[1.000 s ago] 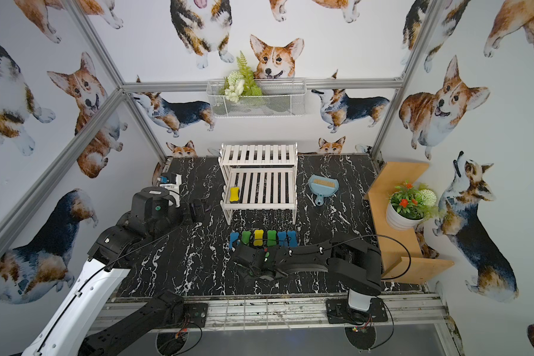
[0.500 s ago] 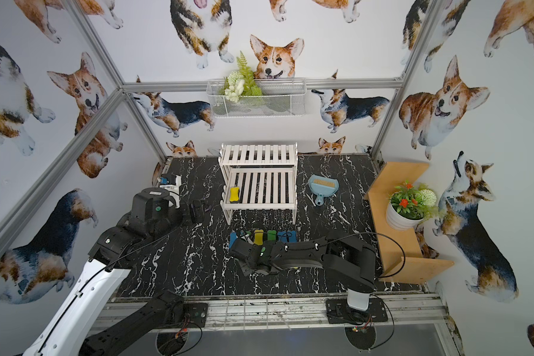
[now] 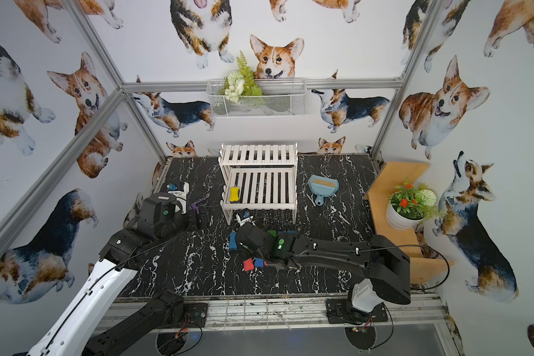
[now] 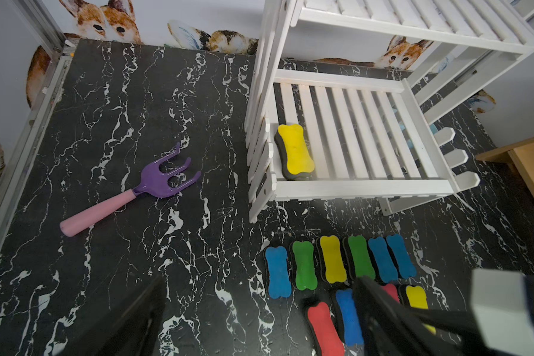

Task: Remove the whiteboard erasers from the shelf
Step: Place the whiteboard eraser at the center of the board, then pick up the whiteboard eraser from the shelf.

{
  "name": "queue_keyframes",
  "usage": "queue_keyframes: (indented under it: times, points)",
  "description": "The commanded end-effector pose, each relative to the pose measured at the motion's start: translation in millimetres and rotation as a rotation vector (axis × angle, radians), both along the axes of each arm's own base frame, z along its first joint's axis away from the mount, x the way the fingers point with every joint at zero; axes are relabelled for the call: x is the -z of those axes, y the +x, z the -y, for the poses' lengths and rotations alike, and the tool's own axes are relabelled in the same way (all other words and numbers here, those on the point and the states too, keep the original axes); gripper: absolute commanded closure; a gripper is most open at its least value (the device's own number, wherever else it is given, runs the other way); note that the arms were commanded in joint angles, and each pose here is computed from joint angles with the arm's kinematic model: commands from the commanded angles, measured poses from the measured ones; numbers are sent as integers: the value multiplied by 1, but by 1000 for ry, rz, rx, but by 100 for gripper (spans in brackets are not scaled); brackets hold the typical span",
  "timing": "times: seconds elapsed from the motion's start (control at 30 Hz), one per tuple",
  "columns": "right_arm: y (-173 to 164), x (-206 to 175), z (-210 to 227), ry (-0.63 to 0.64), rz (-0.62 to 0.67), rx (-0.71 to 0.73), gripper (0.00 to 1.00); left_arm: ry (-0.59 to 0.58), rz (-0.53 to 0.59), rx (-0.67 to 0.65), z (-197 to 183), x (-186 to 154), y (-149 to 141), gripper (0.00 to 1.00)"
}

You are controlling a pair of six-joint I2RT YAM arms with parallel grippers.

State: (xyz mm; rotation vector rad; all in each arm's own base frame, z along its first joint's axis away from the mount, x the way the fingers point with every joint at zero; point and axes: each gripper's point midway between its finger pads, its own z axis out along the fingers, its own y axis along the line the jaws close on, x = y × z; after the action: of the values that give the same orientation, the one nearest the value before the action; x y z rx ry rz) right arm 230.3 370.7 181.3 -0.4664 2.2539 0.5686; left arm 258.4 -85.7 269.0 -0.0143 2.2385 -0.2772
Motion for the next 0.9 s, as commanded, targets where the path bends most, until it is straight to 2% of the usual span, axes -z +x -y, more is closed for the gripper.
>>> queue_keyframes:
  times: [0.0,0.17,0.23,0.43,0.6,0.87]
  points:
    - [30,-27,3,30,72,36,44,-39,30,1,4,-7,4,1]
    - [74,-40,-7,19,120,111,38,-9,52,-58,-10,-15,1,1]
    - [90,-41,-14,11,136,139,31,0,60,-73,-14,-18,-2,1]
    - [131,-23,-26,-100,133,226,28,11,82,-96,-23,-30,-9,1]
    - [144,-10,-33,-150,137,236,25,19,93,-101,-26,-35,-13,1]
    - [156,-3,-37,-122,117,231,25,29,98,-102,-28,-37,-13,1]
